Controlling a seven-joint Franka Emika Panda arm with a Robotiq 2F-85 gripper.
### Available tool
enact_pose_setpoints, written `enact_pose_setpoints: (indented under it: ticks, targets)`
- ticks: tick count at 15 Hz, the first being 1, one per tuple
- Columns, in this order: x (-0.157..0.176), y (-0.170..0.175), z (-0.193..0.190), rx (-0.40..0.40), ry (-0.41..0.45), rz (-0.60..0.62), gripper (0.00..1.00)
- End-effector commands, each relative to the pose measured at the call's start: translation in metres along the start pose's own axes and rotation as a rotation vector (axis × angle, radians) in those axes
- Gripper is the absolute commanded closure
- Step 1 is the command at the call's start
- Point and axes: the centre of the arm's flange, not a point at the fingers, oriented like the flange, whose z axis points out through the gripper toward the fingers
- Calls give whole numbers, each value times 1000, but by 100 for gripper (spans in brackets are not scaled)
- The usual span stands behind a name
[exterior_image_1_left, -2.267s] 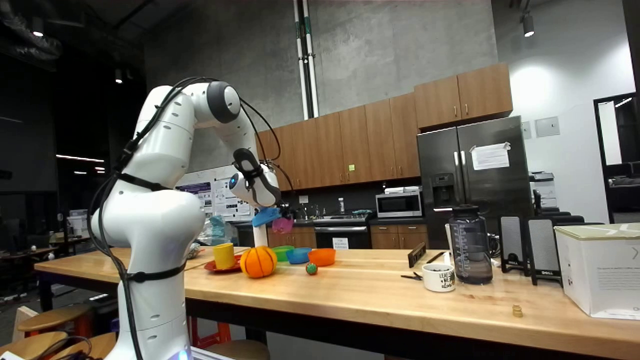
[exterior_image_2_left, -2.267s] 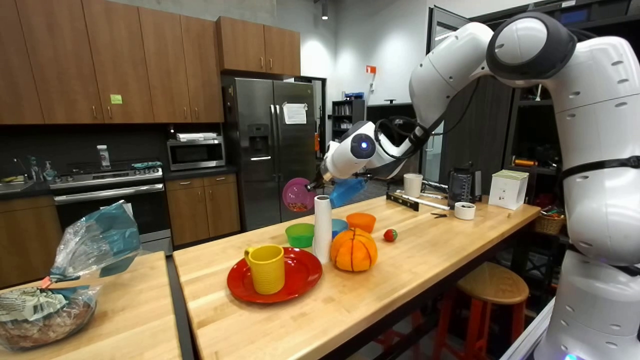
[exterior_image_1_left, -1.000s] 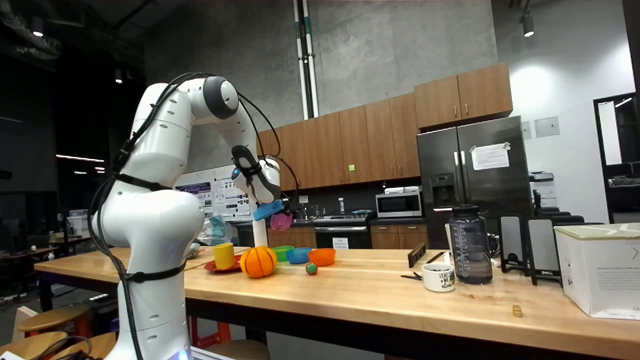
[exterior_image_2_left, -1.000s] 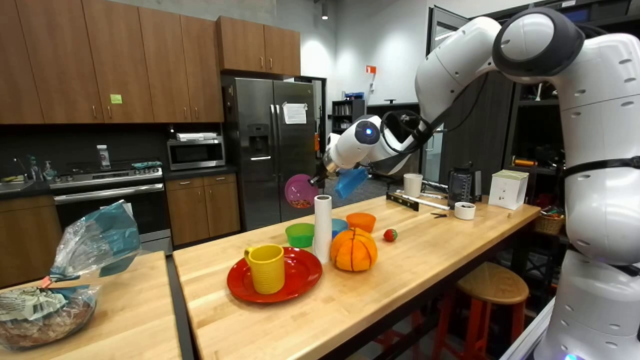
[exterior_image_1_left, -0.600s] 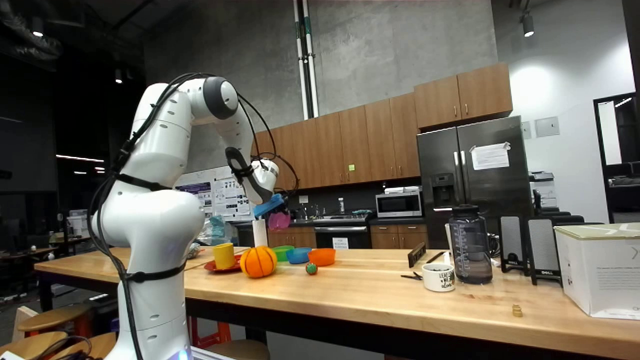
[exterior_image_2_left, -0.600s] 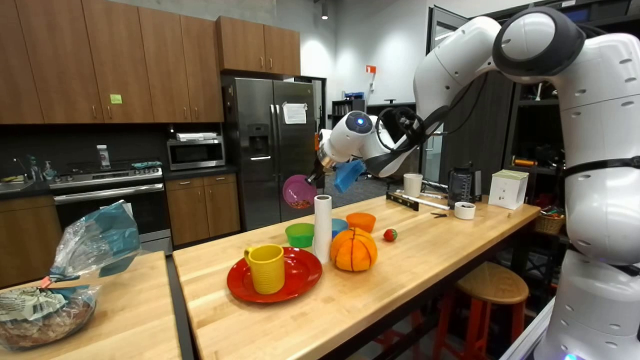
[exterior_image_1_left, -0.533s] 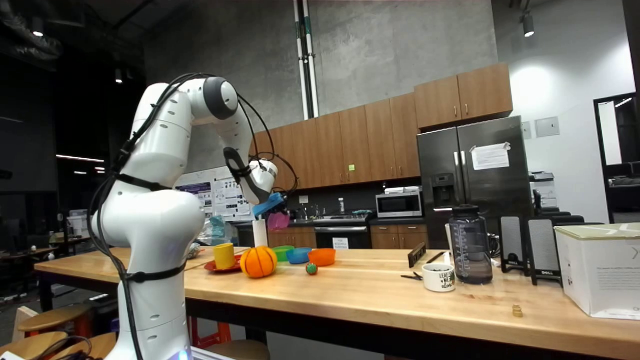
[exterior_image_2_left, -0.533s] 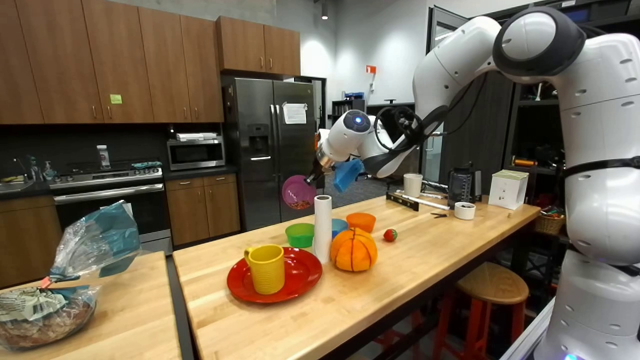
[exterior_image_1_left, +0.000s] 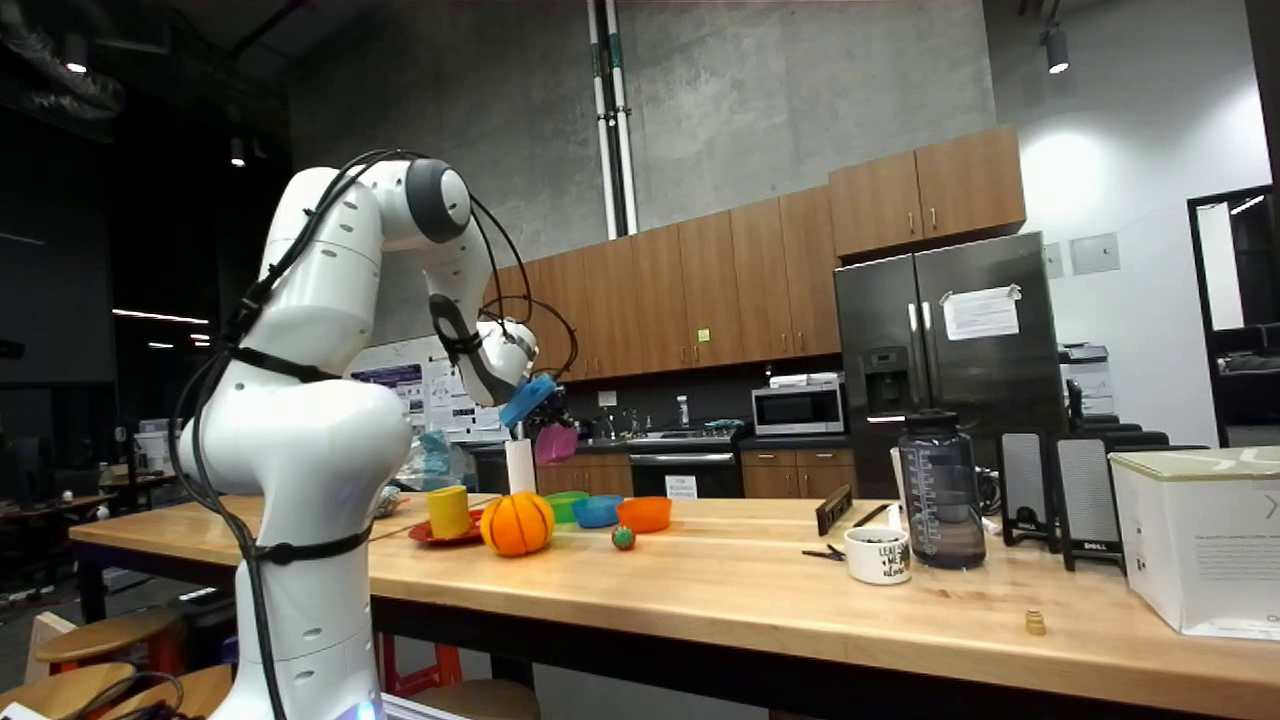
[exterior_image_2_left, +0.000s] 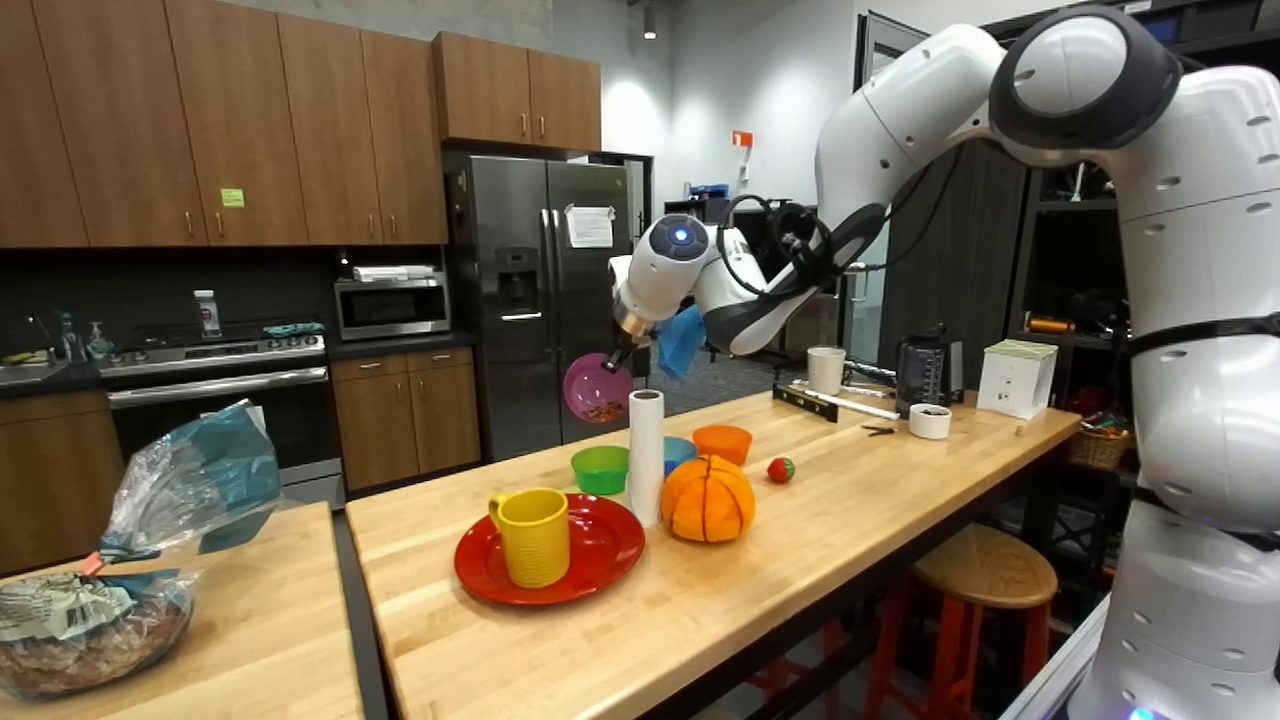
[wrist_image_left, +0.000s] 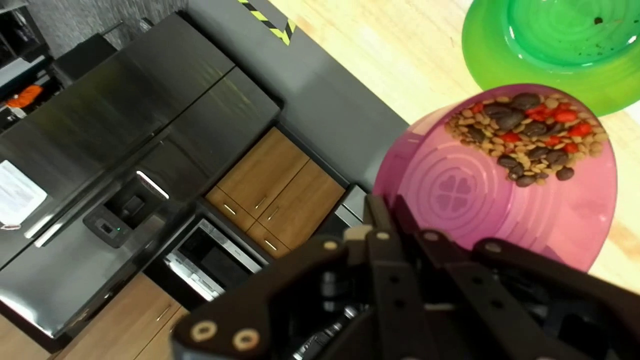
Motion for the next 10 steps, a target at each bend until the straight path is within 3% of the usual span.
enact_pose_setpoints:
  ticks: [1,10]
  targets:
    - [15,5,4,-59,-45,-57,99]
    - [21,-16,11,-146,-116,-162,99]
